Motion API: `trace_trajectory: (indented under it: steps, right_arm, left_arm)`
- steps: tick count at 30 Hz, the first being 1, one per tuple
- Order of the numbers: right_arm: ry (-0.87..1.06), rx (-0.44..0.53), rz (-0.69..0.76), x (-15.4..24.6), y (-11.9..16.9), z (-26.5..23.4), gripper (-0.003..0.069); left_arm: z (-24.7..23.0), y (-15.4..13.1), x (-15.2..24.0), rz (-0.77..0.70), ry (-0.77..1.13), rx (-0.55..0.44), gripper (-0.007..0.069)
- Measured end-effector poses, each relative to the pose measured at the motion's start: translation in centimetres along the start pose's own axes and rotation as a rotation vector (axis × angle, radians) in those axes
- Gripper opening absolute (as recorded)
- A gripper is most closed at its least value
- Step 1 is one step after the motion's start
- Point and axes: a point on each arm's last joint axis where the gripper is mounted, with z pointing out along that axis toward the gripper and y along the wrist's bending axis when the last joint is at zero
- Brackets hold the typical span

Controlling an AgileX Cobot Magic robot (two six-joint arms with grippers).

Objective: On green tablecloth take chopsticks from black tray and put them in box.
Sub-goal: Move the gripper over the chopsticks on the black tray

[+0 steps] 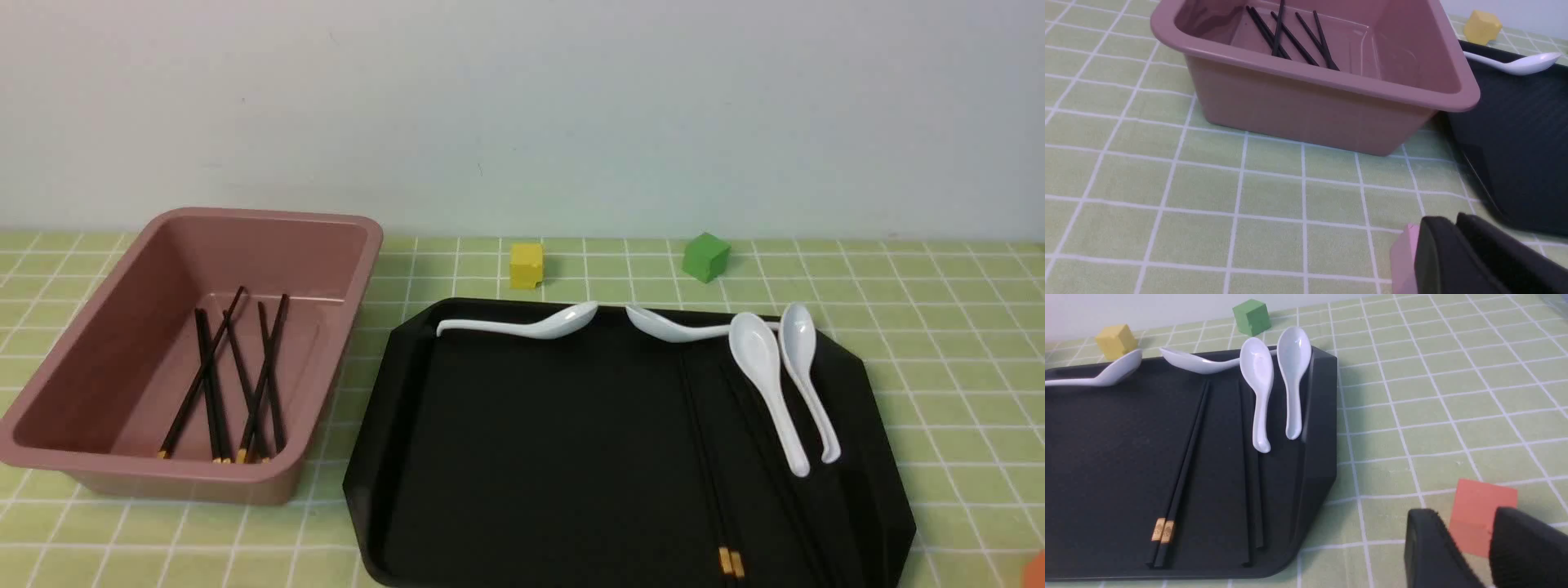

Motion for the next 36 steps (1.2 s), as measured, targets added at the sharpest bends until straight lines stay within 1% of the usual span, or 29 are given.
trace_trajectory:
  steps: [36]
  right_arm:
    - [0.000, 0.000, 0.000, 0.00, 0.00, 0.00, 0.0240]
  left_arm:
    - [0.00, 0.00, 0.00, 0.000, 0.000, 0.000, 0.0095]
